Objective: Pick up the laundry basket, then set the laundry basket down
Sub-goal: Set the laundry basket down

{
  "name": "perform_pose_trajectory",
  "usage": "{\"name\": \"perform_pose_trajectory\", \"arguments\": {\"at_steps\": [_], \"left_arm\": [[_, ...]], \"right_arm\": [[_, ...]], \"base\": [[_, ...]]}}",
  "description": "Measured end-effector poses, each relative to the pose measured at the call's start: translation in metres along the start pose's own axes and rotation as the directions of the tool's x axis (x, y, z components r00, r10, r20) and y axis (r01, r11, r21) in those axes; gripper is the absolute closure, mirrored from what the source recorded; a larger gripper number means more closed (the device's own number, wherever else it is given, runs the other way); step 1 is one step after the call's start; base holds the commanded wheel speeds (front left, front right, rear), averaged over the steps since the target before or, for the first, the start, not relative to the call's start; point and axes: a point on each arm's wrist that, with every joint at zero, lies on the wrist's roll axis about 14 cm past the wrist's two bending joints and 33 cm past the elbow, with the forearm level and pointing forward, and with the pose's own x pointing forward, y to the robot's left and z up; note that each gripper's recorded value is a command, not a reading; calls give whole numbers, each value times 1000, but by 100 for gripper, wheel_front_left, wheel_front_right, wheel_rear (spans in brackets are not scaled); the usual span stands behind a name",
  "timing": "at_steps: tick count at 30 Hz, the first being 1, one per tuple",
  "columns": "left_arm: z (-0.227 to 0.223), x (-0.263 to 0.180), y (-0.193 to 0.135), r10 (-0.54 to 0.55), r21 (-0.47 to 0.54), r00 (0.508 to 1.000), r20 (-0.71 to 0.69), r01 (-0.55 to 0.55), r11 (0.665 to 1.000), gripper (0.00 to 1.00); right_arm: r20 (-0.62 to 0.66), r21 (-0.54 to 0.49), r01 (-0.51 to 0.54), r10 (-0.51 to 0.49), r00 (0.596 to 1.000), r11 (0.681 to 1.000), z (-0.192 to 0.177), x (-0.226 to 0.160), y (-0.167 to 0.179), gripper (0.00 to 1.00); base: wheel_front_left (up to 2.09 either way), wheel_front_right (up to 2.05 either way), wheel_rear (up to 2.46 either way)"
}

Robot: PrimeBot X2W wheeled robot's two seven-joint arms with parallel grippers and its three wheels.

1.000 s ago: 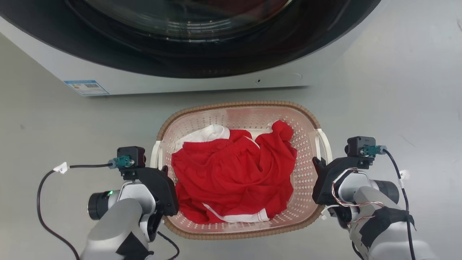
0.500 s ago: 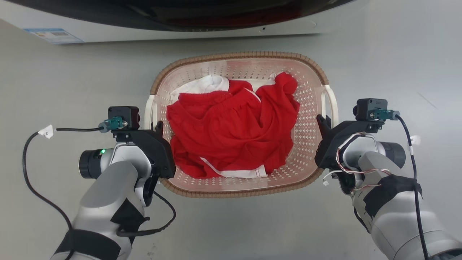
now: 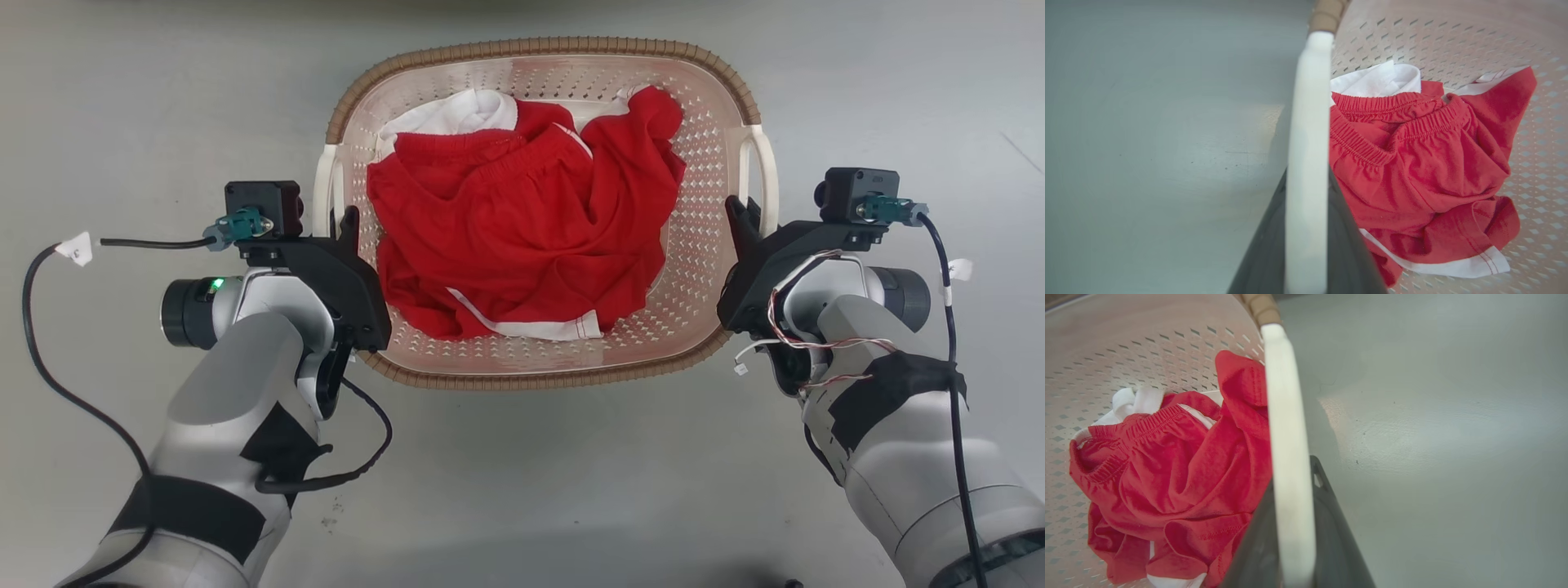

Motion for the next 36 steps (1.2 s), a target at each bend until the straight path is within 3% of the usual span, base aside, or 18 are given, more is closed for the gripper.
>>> {"name": "perform_pose_trajectory", "arguments": {"at_steps": [2,3,4,5,6,13,36], "left_arm": [[-4,4,2,2,-2,1000,-9,-2,1000,100],[-7,5,3,4,-4,1000,-10,-4,1000,100],[-8,6,3,-1,-6,1000,-7,1,1000,92],[-8,6,3,0,-7,1000,-8,0,1000,41],[-9,6,5,4,-8,1000,-12,-4,1000,0],[-13,5,16,31,-6,999,-18,-31,1000,0],[17,-24,10,38,10,998,42,-39,999,0]], "right_arm": [[-13,1,2,-2,1000,1000,-5,4,-1,100],[-14,2,3,-3,1000,1000,-8,5,-2,55],[-15,3,6,-6,1000,1000,-10,6,-3,8],[-14,2,13,-13,1000,1000,-10,6,-5,0],[-15,0,24,-24,1000,1000,-10,7,-9,0],[-8,-8,38,-38,999,999,-9,7,-15,0],[57,-31,25,-23,998,999,20,-20,-5,0]], "base": [[0,0,0],[0,0,0],[0,0,0],[0,0,0],[0,0,0],[0,0,0],[0,0,0]]}}
